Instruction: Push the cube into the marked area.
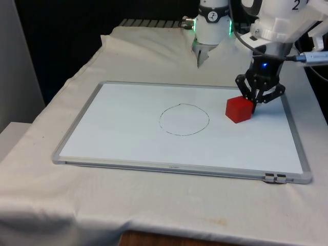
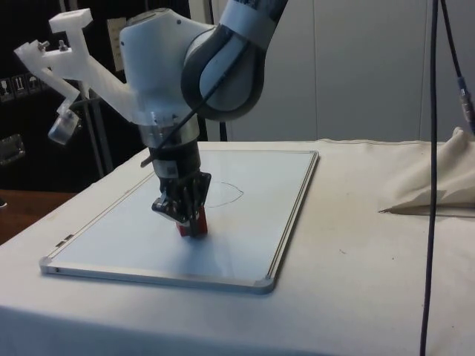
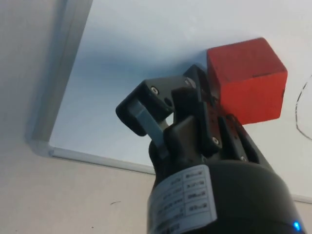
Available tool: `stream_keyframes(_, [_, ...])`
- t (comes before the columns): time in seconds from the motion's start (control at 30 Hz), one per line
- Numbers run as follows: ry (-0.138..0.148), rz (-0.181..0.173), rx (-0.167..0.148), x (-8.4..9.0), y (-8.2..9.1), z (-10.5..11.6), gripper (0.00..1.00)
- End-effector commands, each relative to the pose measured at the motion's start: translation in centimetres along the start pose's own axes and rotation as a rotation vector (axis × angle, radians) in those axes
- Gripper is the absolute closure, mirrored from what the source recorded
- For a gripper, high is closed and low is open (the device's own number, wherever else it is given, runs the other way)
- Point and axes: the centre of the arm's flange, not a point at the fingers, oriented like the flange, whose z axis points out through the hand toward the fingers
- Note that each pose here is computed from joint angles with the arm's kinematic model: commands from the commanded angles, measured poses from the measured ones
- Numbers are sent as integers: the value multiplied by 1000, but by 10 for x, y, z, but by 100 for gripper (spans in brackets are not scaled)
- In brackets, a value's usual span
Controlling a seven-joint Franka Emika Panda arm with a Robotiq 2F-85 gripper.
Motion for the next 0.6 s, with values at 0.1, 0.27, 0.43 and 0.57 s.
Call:
stream_keyframes(0.1, [15, 23, -17, 3, 0, 1, 100])
stream_keyframes(0.27, [30, 56, -28, 6, -1, 1, 100])
stream_keyframes(0.43, [39, 83, -32, 9, -1, 0, 100])
stream_keyframes(0.57, [47, 101, -36, 11, -2, -1, 100])
